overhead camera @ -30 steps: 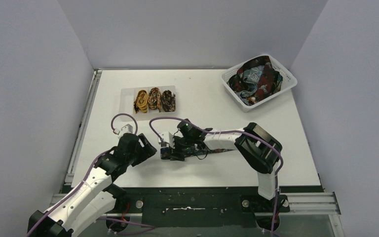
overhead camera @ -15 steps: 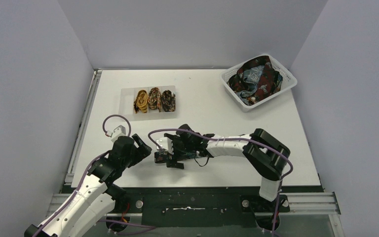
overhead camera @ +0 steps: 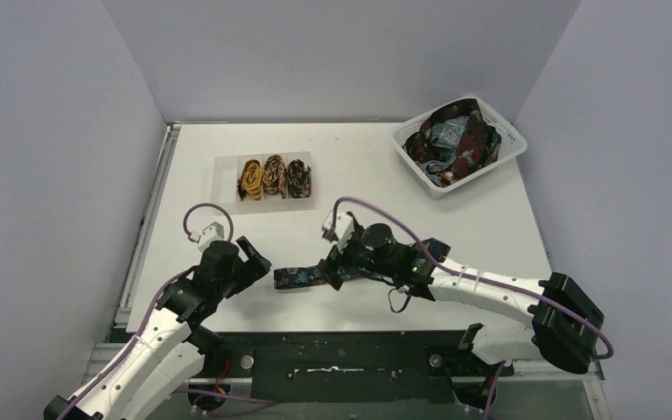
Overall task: Roll the ties
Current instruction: Roll the tie at the center of the board.
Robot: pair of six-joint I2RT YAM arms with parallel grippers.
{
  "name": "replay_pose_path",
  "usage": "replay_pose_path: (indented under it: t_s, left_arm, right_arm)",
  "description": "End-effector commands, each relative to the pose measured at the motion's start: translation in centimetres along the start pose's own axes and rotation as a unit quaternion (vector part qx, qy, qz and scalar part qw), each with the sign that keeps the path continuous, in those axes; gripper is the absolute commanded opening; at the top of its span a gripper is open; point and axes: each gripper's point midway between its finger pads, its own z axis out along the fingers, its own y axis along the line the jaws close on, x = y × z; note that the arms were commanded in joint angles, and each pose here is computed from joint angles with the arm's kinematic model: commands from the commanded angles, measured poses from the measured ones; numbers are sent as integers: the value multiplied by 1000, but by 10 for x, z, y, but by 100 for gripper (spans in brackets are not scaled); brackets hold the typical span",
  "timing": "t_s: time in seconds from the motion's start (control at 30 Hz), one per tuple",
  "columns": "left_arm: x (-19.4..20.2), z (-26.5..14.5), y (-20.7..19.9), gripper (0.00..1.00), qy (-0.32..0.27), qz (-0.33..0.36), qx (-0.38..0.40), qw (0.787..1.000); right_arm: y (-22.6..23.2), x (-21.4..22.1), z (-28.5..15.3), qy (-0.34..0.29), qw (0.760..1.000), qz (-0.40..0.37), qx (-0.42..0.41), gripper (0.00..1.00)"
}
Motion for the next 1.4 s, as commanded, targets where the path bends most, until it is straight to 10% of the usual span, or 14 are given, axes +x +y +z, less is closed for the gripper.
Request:
replay_pose_path:
  t_s: [0.0,0.5,1.37]
  left_arm:
    - [-1,4,-9,78,-1,-6,21,1000]
    - [17,12,-4,78,31,-16,26,999]
    - [31,18,-5,78,56,-13,44,997]
  right_arm:
    - [-19,13,11,55,965,250,65,85]
    - [43,37,55,120,930,348,25,21]
    - [56,57,76,163,931,327,-5,9]
